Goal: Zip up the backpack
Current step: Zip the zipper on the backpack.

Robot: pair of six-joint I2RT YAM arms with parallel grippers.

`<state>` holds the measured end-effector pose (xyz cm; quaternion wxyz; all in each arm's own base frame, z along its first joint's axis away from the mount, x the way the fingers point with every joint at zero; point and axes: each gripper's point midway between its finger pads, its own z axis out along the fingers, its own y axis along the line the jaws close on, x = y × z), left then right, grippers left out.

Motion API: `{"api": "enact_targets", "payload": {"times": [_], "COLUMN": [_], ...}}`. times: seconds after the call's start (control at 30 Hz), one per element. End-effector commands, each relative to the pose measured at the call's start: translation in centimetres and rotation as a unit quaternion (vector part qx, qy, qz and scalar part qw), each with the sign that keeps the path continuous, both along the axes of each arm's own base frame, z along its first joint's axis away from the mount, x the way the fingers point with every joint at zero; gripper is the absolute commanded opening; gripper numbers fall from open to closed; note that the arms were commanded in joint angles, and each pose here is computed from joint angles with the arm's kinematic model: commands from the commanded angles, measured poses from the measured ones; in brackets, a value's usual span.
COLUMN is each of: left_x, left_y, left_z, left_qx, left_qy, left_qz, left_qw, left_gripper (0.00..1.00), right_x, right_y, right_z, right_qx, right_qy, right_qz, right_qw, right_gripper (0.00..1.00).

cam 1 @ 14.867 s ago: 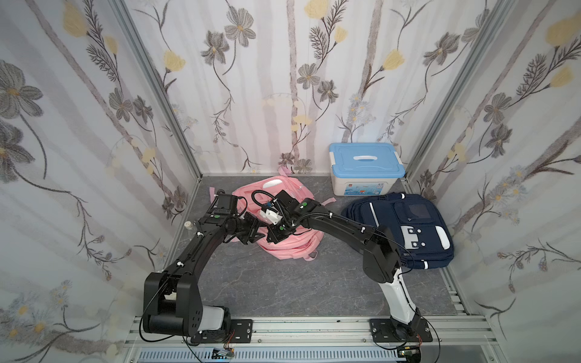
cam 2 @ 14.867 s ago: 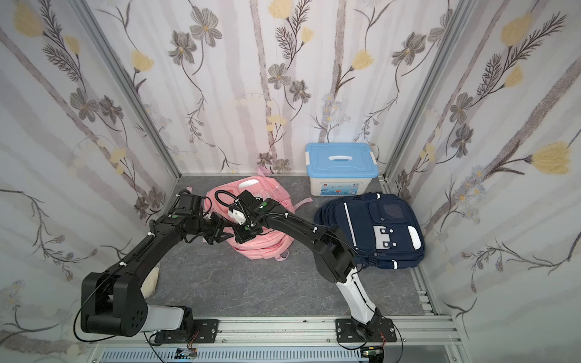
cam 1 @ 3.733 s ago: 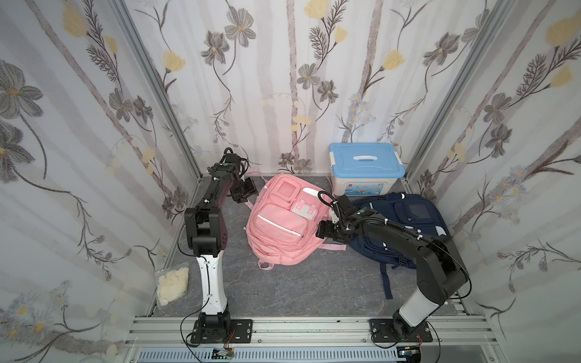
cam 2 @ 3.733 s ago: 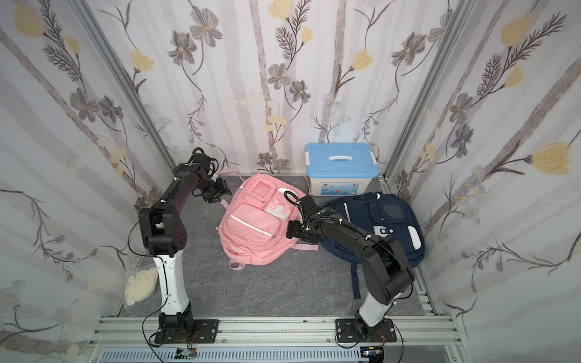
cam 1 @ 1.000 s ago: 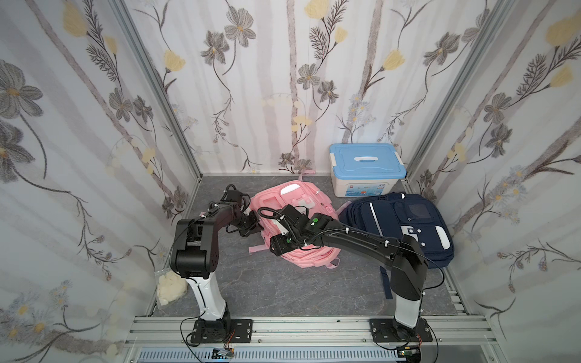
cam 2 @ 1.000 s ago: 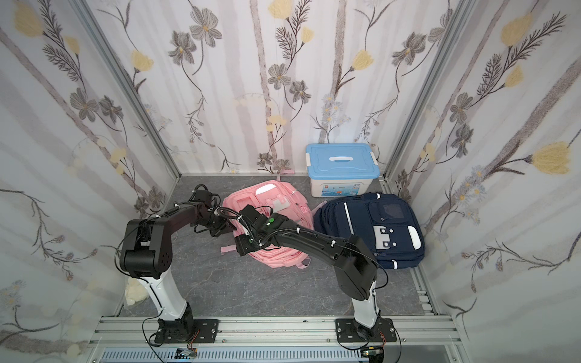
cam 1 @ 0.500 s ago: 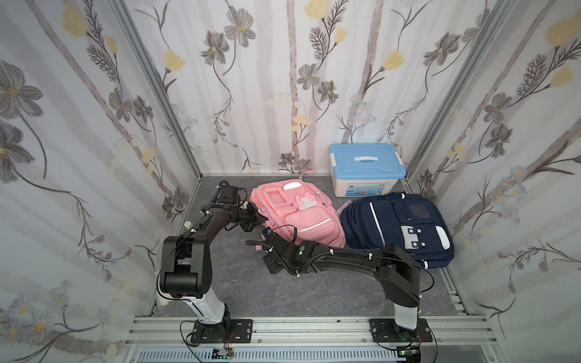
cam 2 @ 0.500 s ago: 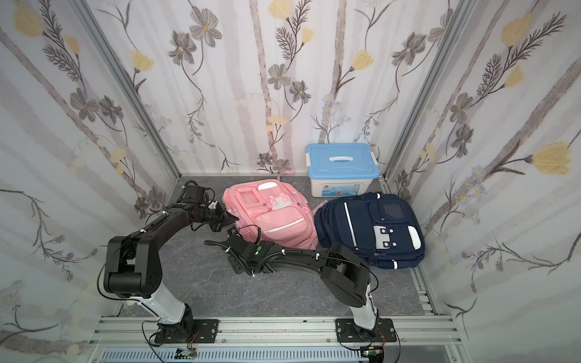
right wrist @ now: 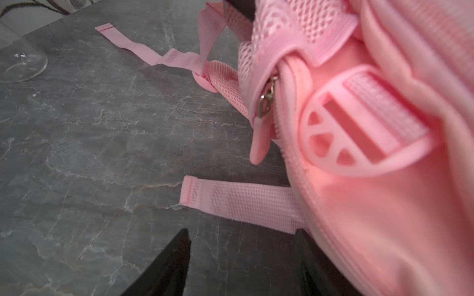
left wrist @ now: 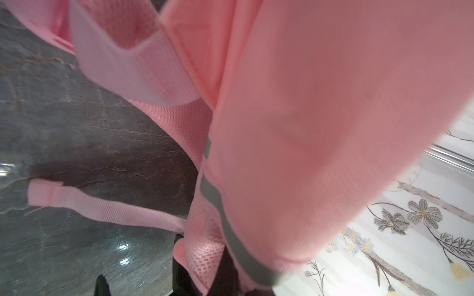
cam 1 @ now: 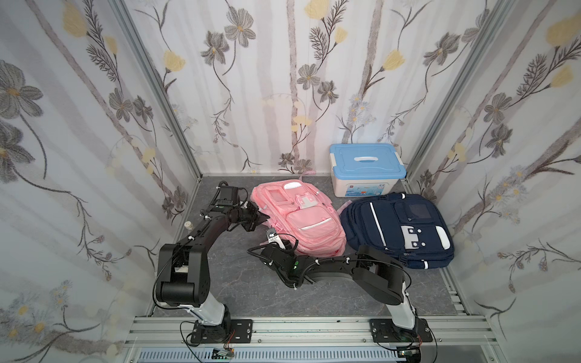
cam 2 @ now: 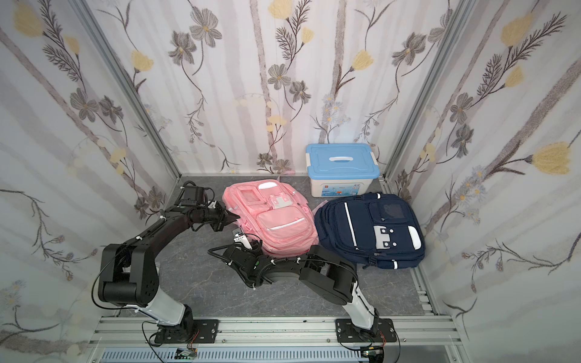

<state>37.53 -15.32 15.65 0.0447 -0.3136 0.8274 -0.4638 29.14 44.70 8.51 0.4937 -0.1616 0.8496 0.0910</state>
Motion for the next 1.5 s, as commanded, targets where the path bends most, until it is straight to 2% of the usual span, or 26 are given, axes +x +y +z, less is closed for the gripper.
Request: {"api": "enact_targets", "payload": {"times": [0.0,0.2,0.47,0.87,0.93,1.1,1.17,1.27,1.3,1.47], "left_x": [-0.1,-1.0,-1.3,-1.2,-1.2,-1.0,-1.0,-0.5,-0.3,0.2], "left_y": [-0.7,-0.6,-0.6,-0.5,-0.6,-0.4,-0.4,-0.2,0.0,0.4], "left_z": [1.9,1.2,0.8,1.2,1.3,1.4,1.3,1.4,1.5,1.0], "left_qx": [-0.026,-0.029,-0.028,-0.030,-0.031,-0.029,-0.030,-0.030,-0.030,-0.024], "left_qy": [-0.022,-0.015,-0.013,-0.018,-0.018,-0.021,-0.017,-0.019,-0.020,-0.014], "left_qz": [-0.012,-0.013,-0.017,-0.013,-0.013,-0.010,-0.008,-0.003,-0.002,0.001], "left_qw": [0.999,0.999,0.999,0.999,0.999,0.999,0.999,0.999,0.999,1.000], "left_gripper": [0.00,0.00,0.00,0.00,0.00,0.00,0.00,0.00,0.00,0.00], "right_x": [1.7,2.2,2.9,5.0,5.0,5.3,4.9,3.9,3.6,2.5], "right_y": [0.0,0.4,0.3,-1.4,-1.5,-1.3,-1.4,-2.2,-2.6,-3.5], "right_z": [2.2,4.4,6.0,2.4,2.1,2.5,2.3,1.5,1.4,1.6], "right_qx": [0.048,0.060,0.027,-0.003,-0.007,-0.005,-0.008,-0.024,-0.028,-0.032], "right_qy": [-0.038,-0.049,-0.067,-0.019,-0.018,-0.015,-0.007,0.009,0.012,0.025], "right_qz": [-0.037,-0.033,-0.031,-0.041,-0.040,-0.029,-0.024,-0.018,-0.016,0.007], "right_qw": [0.997,0.996,0.997,0.999,0.999,0.999,1.000,1.000,0.999,0.999], "right_gripper": [0.66,0.67,0.68,0.59,0.53,0.18,0.09,0.05,0.00,0.00]}}
